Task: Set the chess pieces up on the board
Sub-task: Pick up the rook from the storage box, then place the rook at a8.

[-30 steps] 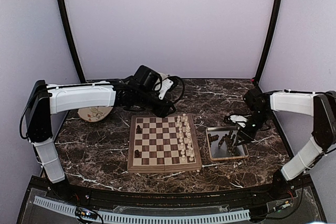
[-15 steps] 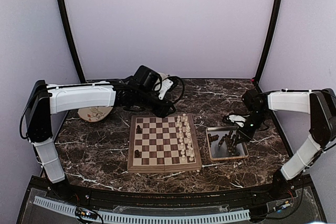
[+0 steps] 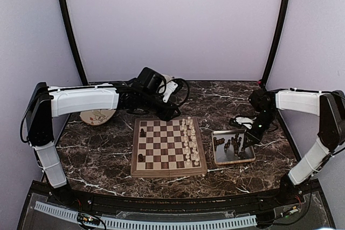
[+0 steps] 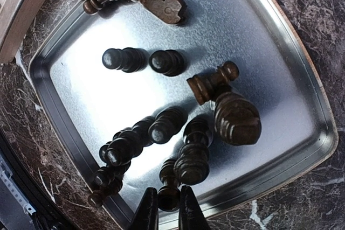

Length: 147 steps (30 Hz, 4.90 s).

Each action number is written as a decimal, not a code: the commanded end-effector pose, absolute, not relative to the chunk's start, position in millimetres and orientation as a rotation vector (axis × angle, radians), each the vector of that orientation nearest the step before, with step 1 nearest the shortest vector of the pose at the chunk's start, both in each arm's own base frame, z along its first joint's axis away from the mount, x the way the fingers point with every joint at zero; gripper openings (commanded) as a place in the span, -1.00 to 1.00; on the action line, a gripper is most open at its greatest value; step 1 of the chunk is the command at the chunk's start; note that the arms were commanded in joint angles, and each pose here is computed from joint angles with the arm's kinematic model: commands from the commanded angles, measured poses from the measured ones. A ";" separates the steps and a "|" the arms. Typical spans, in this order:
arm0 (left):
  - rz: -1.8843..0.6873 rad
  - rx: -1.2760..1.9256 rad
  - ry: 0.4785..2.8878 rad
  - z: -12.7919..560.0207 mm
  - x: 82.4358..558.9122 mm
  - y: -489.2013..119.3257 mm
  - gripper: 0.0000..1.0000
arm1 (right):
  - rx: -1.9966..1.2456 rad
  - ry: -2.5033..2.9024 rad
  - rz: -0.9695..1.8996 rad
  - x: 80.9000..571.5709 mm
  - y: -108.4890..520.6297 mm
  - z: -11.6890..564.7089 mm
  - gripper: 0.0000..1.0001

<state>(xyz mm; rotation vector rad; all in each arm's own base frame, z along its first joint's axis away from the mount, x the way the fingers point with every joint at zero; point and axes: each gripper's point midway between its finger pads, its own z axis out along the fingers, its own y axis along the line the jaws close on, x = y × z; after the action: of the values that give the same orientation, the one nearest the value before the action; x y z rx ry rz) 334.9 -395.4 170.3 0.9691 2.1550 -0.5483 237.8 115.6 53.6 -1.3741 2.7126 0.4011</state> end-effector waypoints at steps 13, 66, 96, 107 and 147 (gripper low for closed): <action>-0.557 0.992 2.134 177.3 331.0 -396.2 -0.07 | -1.402 2.689 0.423 233.7 118.4 63.1 -0.97; -0.143 0.244 1.990 299.7 448.7 -161.1 0.08 | -2.258 1.766 0.437 169.9 467.9 136.5 -0.94; -0.363 0.251 1.965 314.0 444.5 -164.6 0.04 | -2.345 1.704 0.504 142.0 526.3 80.3 -0.92; -0.379 0.261 1.970 312.6 444.1 -167.3 0.03 | -2.348 1.693 0.477 144.2 529.7 72.7 -0.91; -0.401 0.279 2.006 300.9 447.2 -173.1 0.03 | -2.312 1.679 0.488 143.3 527.6 94.0 -0.26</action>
<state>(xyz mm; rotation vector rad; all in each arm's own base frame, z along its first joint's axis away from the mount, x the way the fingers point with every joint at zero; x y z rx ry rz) 447.6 -170.9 294.8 0.2769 2.0132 -0.3819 148.6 524.2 69.9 -2.3382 1.7272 0.4672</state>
